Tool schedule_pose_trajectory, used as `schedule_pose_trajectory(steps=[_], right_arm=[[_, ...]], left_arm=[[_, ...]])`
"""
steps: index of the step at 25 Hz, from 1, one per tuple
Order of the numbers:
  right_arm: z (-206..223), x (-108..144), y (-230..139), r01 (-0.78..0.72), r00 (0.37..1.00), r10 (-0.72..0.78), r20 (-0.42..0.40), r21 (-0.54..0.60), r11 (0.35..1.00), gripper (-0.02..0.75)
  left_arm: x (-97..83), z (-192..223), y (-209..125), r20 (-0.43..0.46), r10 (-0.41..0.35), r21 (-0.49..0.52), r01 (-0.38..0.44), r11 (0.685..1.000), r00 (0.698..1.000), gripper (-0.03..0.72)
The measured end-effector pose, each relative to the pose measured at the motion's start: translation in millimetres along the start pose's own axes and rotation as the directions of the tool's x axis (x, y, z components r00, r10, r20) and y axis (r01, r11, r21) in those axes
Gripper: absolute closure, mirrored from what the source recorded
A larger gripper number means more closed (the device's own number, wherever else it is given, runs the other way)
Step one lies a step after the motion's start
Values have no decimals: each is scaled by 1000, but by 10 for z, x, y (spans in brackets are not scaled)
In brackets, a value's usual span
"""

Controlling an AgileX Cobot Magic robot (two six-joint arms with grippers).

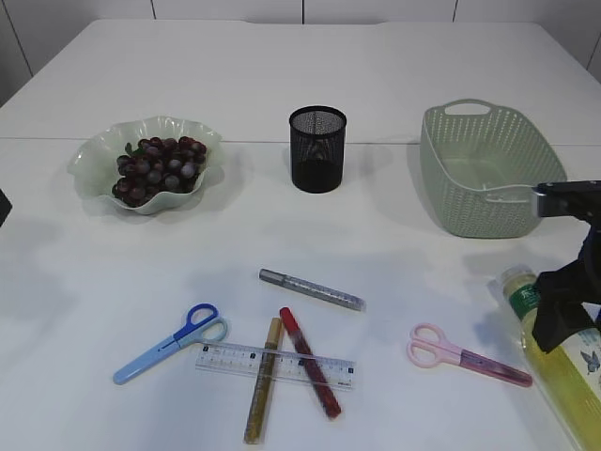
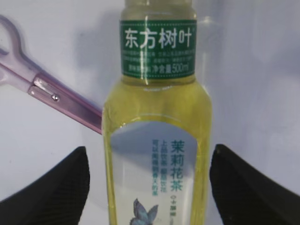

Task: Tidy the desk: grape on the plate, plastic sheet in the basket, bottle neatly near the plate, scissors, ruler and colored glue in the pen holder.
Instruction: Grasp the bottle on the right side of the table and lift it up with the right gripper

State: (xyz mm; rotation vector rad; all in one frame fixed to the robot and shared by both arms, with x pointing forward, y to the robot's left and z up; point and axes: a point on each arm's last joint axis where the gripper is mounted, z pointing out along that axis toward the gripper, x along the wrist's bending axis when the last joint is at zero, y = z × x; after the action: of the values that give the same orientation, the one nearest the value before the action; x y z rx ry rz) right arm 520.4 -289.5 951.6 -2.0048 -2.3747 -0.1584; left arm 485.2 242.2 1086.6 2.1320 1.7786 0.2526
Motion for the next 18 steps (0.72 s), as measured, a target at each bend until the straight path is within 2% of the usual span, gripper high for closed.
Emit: schedule_pose_trajectory(steps=[18], right_arm=[[360, -56, 117, -7, 1000, 7, -3, 24, 1000, 120]], left_arm=[[-5, 0, 1, 6, -3, -2, 3, 1000, 1000, 391]])
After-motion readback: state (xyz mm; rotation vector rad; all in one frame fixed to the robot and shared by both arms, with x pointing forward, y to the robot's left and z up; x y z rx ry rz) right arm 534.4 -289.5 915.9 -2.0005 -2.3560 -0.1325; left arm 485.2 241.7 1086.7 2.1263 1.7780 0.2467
